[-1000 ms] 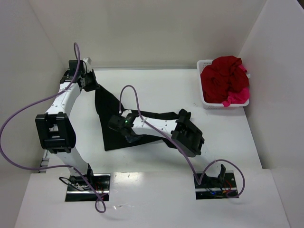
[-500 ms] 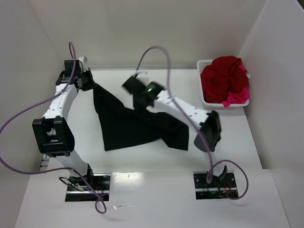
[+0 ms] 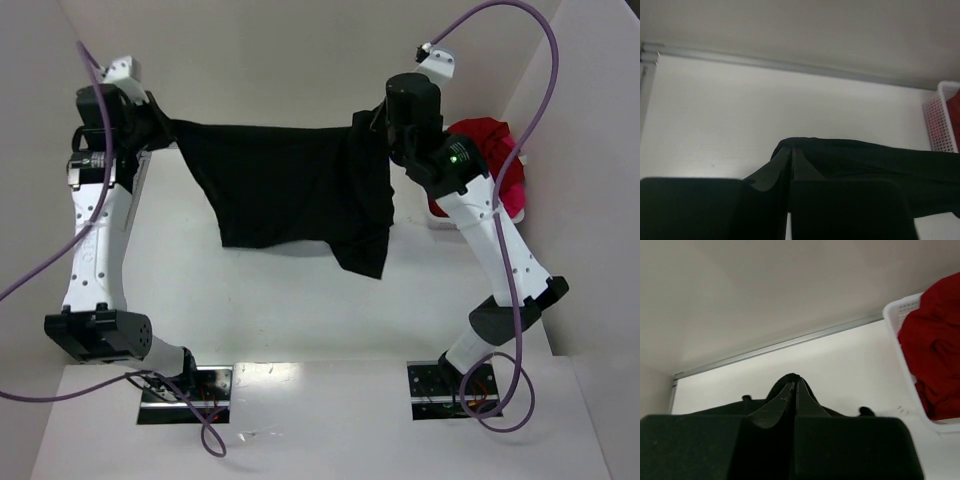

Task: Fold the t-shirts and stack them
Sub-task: Flatten out the tshirt

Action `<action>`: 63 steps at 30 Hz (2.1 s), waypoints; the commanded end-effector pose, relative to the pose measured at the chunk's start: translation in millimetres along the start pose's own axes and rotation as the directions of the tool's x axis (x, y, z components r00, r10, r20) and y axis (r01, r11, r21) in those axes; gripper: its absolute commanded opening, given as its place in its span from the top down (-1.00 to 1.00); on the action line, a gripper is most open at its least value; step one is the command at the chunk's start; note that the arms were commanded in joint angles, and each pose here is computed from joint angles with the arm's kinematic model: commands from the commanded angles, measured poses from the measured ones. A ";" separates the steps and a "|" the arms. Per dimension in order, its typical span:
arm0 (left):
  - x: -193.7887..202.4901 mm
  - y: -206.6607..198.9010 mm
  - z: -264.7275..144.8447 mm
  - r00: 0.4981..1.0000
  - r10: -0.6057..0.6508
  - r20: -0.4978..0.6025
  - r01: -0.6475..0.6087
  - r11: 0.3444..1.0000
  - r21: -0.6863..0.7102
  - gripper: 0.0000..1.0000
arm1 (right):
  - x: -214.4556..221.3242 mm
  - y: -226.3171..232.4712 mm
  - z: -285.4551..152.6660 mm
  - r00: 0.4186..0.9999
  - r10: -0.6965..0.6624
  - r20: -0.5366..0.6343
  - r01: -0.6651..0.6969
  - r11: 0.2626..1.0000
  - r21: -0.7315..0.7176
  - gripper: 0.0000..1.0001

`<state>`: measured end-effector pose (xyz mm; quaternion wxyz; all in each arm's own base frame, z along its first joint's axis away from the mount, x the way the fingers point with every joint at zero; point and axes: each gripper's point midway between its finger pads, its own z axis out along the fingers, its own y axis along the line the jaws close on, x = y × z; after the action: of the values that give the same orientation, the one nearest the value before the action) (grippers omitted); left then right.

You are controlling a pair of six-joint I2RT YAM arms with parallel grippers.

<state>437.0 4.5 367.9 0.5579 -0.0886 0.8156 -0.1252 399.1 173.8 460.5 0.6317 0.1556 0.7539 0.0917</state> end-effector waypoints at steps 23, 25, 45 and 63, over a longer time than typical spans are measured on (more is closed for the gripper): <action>-104.1 -44.6 -115.9 0.955 -0.042 0.295 0.018 0.996 0.084 1.00 | -83.6 -32.1 -64.4 0.959 0.072 0.276 -0.025 0.985 -0.171 1.00; -101.1 -44.6 -119.6 0.957 -0.035 0.288 0.013 0.997 0.079 1.00 | -79.3 -26.3 -64.0 0.967 0.073 0.246 -0.024 0.980 -0.195 1.00; -101.6 -82.6 -208.2 0.937 -0.003 0.349 -0.058 0.985 0.165 1.00 | -118.6 -27.3 -149.5 0.974 0.106 0.200 -0.022 0.923 -0.385 1.00; 14.3 -30.7 -94.3 0.980 -0.190 0.052 0.183 0.976 0.115 1.00 | 49.5 -29.7 -25.4 0.994 -0.074 -0.082 0.057 0.980 -0.190 1.00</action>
<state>315.1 -27.2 448.2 0.6161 -0.0971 0.7520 -0.2133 322.0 147.1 485.3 0.6612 0.0586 0.7229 0.1919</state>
